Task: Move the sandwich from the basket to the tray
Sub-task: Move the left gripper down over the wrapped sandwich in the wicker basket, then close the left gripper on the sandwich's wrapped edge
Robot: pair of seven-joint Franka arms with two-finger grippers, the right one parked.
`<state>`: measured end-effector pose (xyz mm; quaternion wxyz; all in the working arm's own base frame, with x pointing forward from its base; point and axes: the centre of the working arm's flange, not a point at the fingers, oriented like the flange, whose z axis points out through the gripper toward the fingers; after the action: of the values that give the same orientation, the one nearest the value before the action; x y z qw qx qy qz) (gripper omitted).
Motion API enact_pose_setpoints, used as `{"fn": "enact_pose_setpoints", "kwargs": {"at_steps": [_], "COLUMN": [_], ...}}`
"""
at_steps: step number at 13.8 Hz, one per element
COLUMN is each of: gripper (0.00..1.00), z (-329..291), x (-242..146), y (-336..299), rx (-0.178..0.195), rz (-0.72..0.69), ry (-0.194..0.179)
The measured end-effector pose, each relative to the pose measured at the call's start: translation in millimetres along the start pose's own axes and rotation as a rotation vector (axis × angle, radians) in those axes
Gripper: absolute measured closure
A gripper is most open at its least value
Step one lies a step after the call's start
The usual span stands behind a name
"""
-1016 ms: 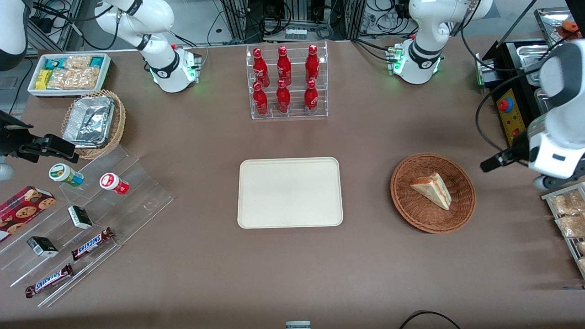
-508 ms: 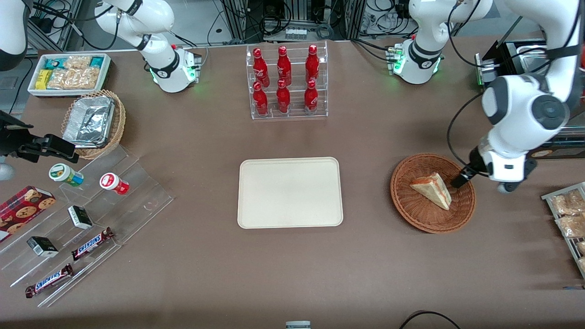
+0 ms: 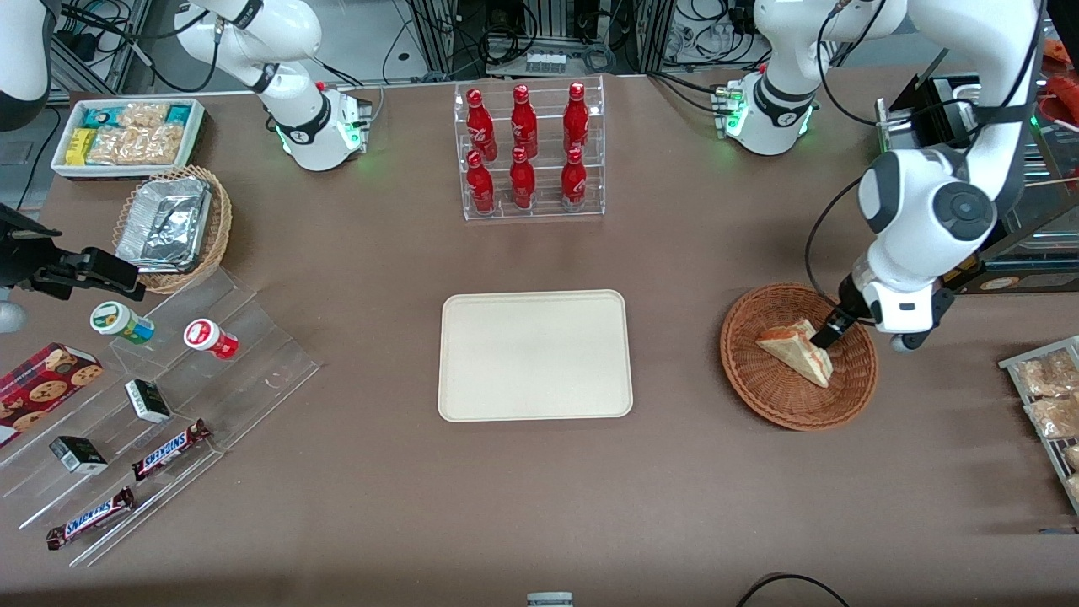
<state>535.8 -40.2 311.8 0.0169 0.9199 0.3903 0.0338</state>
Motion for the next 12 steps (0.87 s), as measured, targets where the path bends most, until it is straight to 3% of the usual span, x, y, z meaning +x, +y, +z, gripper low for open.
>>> {"fn": "enact_pose_setpoints", "kwargs": {"at_steps": [6, 8, 12], "gripper": [0.0, 0.05, 0.5], "z": [44.5, 59.7, 62.9], "x": [-6.3, -6.8, -5.9], "y": [6.7, 6.0, 7.0], "rx": [0.007, 0.013, 0.01], "rz": [-0.002, -0.002, -0.005], "ry": [-0.003, -0.006, -0.004]}}
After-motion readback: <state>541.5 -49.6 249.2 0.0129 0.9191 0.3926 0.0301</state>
